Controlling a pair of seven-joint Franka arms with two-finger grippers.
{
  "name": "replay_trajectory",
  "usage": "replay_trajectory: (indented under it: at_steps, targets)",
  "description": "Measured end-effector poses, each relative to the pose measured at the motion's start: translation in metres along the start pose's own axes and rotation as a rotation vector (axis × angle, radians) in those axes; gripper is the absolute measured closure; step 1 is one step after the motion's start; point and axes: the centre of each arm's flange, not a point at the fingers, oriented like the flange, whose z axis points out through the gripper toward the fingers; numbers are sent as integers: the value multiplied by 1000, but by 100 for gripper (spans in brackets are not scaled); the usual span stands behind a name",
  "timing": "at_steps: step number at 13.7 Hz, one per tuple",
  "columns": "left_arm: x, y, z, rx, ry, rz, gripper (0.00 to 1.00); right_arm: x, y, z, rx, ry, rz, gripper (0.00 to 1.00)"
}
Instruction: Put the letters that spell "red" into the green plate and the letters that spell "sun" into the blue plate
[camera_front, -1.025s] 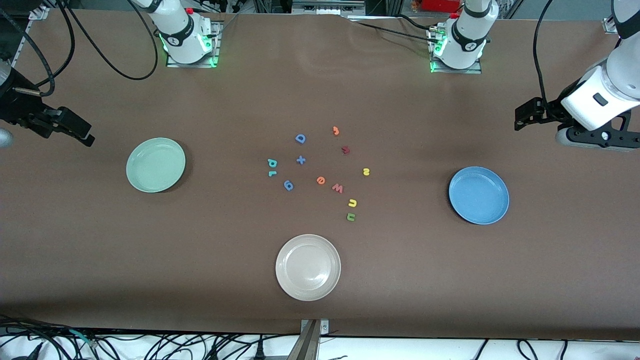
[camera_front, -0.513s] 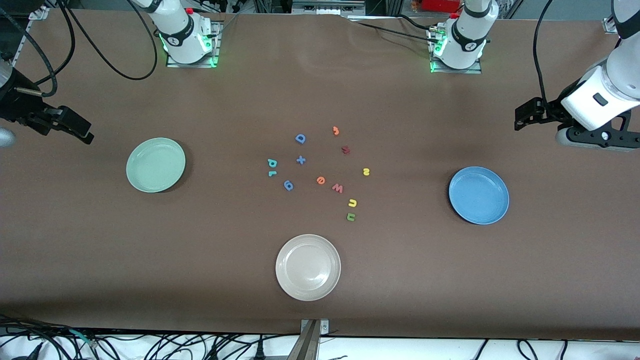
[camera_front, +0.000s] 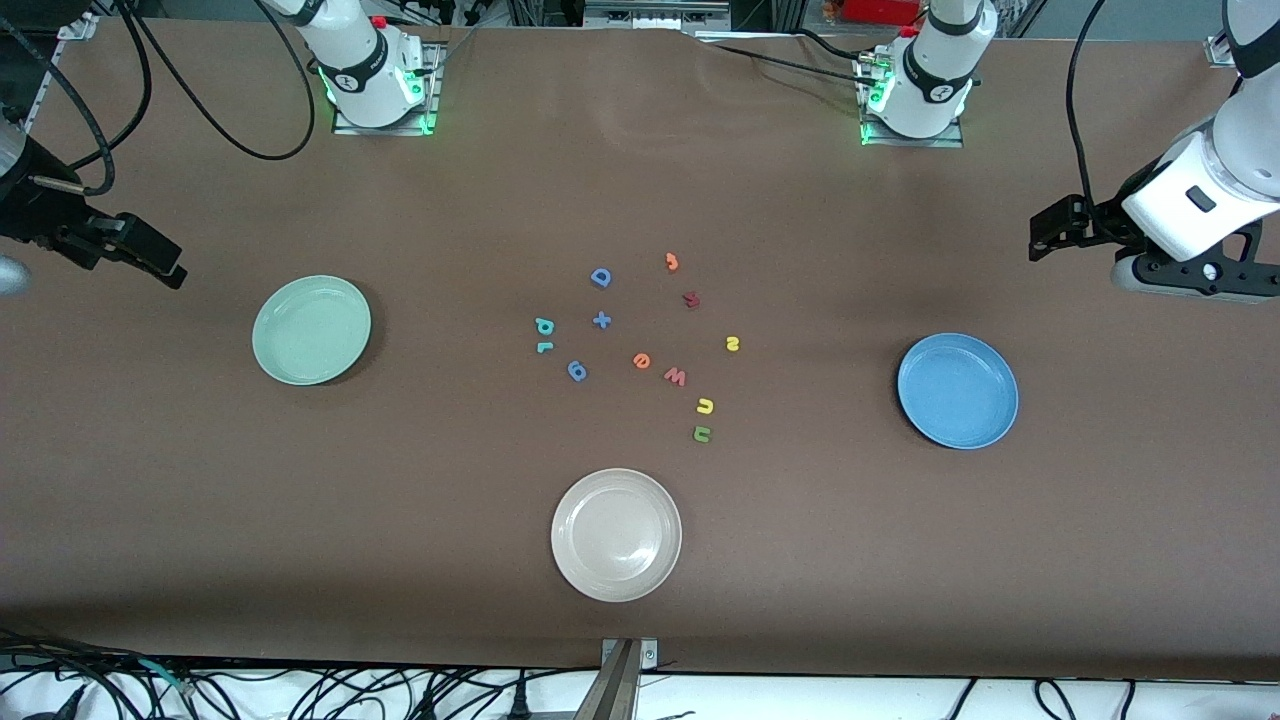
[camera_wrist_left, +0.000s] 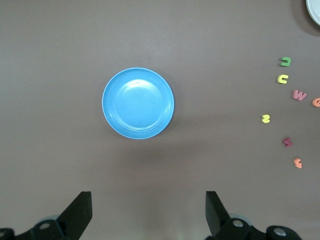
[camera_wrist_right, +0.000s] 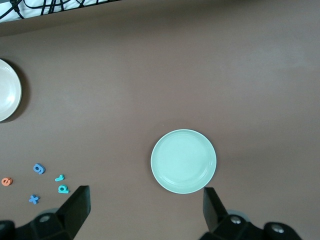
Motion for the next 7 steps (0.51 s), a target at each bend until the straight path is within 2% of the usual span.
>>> replay_trajectory:
  at_steps: [7]
  targets:
    - [0, 0, 0, 0, 0, 0, 0, -2, -3, 0, -13, -4, -9, 0]
